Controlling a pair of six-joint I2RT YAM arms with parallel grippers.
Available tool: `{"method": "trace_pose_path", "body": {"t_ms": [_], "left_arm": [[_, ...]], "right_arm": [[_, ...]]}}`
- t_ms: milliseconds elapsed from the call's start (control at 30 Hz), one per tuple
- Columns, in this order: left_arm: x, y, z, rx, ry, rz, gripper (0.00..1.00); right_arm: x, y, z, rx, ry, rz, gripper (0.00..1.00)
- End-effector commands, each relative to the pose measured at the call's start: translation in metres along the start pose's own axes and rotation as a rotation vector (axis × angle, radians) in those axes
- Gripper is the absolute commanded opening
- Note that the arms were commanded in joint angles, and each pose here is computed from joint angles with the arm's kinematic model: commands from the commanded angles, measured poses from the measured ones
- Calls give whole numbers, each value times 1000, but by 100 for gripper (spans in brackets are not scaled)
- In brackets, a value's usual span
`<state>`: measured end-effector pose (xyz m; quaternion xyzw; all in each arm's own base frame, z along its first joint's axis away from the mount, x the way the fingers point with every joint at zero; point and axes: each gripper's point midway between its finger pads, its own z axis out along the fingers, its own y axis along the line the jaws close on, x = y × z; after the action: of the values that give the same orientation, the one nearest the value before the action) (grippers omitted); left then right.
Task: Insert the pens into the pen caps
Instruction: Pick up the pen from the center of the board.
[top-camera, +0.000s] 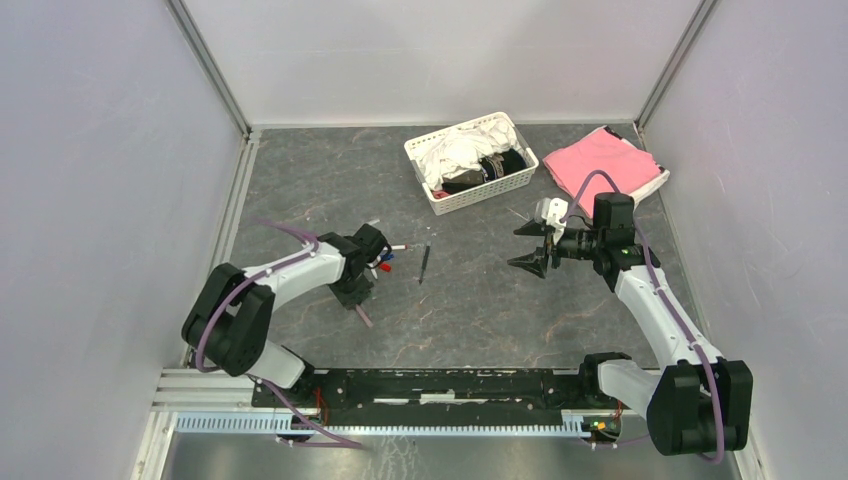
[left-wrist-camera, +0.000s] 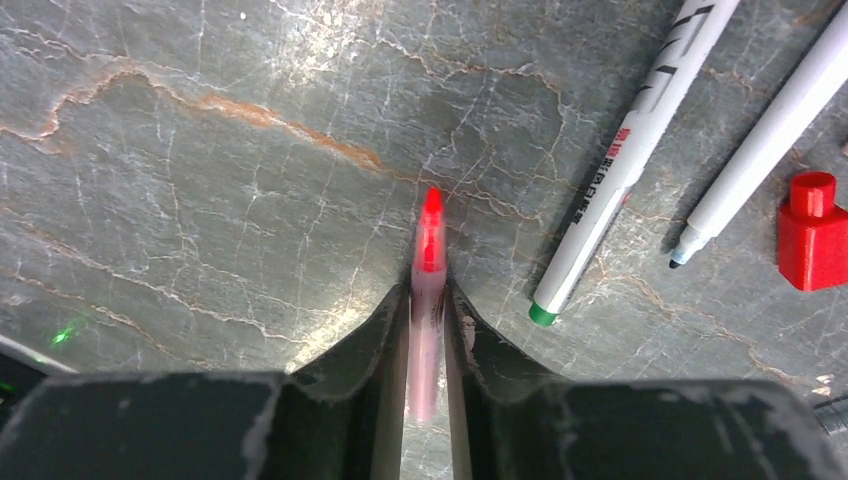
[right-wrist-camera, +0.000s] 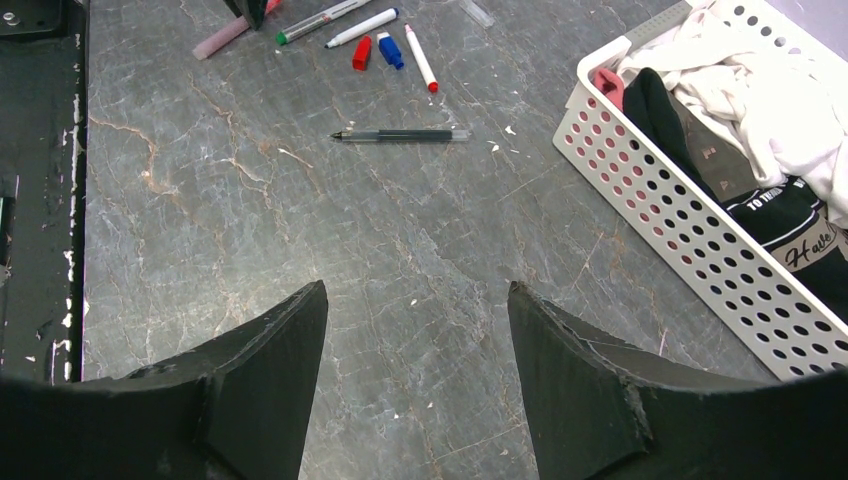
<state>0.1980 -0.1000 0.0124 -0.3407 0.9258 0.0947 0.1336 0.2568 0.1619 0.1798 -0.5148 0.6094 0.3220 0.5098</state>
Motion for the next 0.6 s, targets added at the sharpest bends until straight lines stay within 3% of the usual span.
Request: {"method": "trace_pose_path", "body": {"t_ms": [0, 267, 367, 567], "left_arm": [[16, 19, 25, -39, 18, 47, 25], [12, 14, 22, 34, -14, 94, 9], [4, 7, 6, 137, -57, 87, 2], [-5, -20, -46, 459, -161, 135, 2]], "right_arm": [[-6, 0, 1, -1, -17, -25, 73], [-3, 13, 9, -65, -54, 36, 73], [-2, 22, 18, -101, -55, 44, 73], [-9, 42, 41, -168, -99, 106, 73]]}}
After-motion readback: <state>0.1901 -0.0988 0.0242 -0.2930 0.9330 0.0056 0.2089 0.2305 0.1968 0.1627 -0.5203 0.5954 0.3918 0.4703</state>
